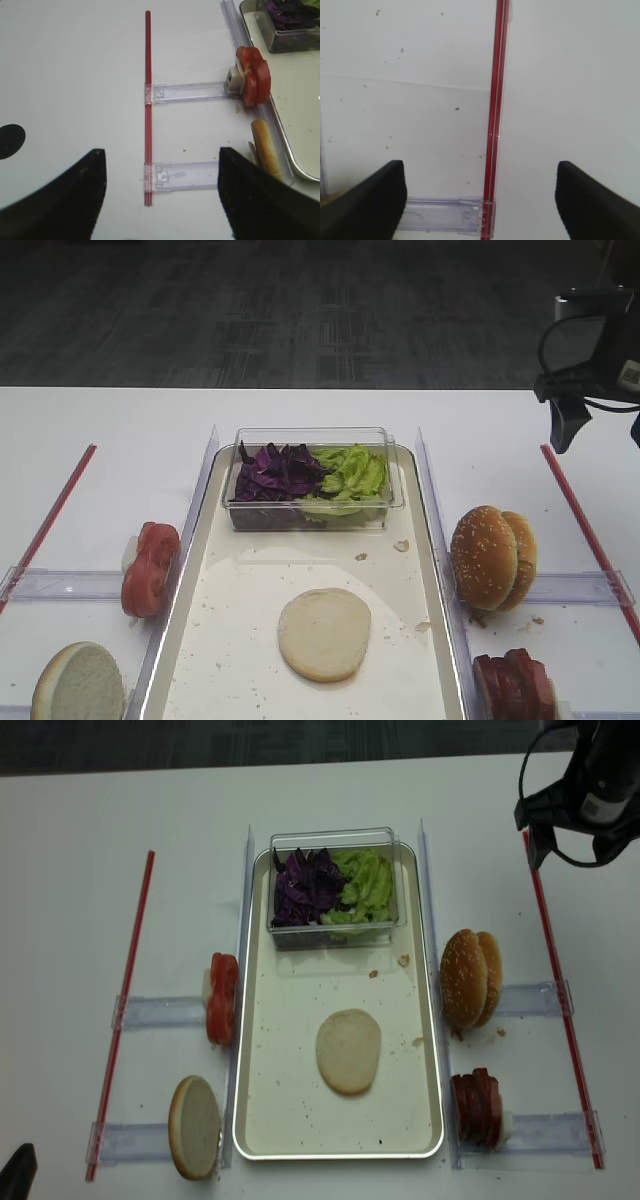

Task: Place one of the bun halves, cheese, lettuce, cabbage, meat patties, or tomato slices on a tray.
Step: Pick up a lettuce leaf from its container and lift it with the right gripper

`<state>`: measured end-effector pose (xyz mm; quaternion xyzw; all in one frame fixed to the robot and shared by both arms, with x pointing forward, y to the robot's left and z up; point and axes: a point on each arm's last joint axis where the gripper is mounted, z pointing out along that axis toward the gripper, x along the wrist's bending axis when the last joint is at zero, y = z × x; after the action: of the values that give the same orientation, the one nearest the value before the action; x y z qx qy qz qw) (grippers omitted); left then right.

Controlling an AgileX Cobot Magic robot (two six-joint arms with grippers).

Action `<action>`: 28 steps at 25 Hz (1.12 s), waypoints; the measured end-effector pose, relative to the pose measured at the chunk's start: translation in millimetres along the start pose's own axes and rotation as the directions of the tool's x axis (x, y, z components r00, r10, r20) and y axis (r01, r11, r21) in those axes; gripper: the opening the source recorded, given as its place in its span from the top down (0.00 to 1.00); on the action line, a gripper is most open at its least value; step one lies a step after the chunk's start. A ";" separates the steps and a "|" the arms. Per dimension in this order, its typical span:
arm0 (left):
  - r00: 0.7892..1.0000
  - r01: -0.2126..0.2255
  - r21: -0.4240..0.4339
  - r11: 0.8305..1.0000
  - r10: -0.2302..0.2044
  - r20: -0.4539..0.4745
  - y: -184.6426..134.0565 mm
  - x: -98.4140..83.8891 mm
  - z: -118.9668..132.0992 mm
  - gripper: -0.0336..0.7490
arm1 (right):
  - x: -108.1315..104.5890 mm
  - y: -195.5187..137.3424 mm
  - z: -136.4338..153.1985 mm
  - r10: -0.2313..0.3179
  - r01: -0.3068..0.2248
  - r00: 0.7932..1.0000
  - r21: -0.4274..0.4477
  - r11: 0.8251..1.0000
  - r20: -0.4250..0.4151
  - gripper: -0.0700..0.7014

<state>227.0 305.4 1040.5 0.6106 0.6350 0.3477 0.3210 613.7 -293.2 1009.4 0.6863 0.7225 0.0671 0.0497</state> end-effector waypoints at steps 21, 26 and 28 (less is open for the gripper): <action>1.000 0.000 0.000 1.000 0.000 0.000 0.0 0.0 0.0 0.40 | -3.0 13.1 15.8 0.041 -0.036 0.997 0.080 0.996 -0.066 0.10; 1.000 0.000 0.000 1.000 0.000 0.000 0.0 0.0 0.0 0.40 | -3.0 13.0 15.9 0.053 -0.047 0.997 0.081 0.996 -0.065 0.10; 1.000 0.000 0.000 1.000 0.000 0.000 0.0 0.0 0.0 0.40 | -3.0 13.0 15.9 0.059 -0.054 0.996 0.081 0.995 -0.064 0.10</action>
<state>227.0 305.4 1040.5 0.6106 0.6350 0.3477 0.3210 629.3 -295.1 995.8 0.7053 0.7061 0.0625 -0.0035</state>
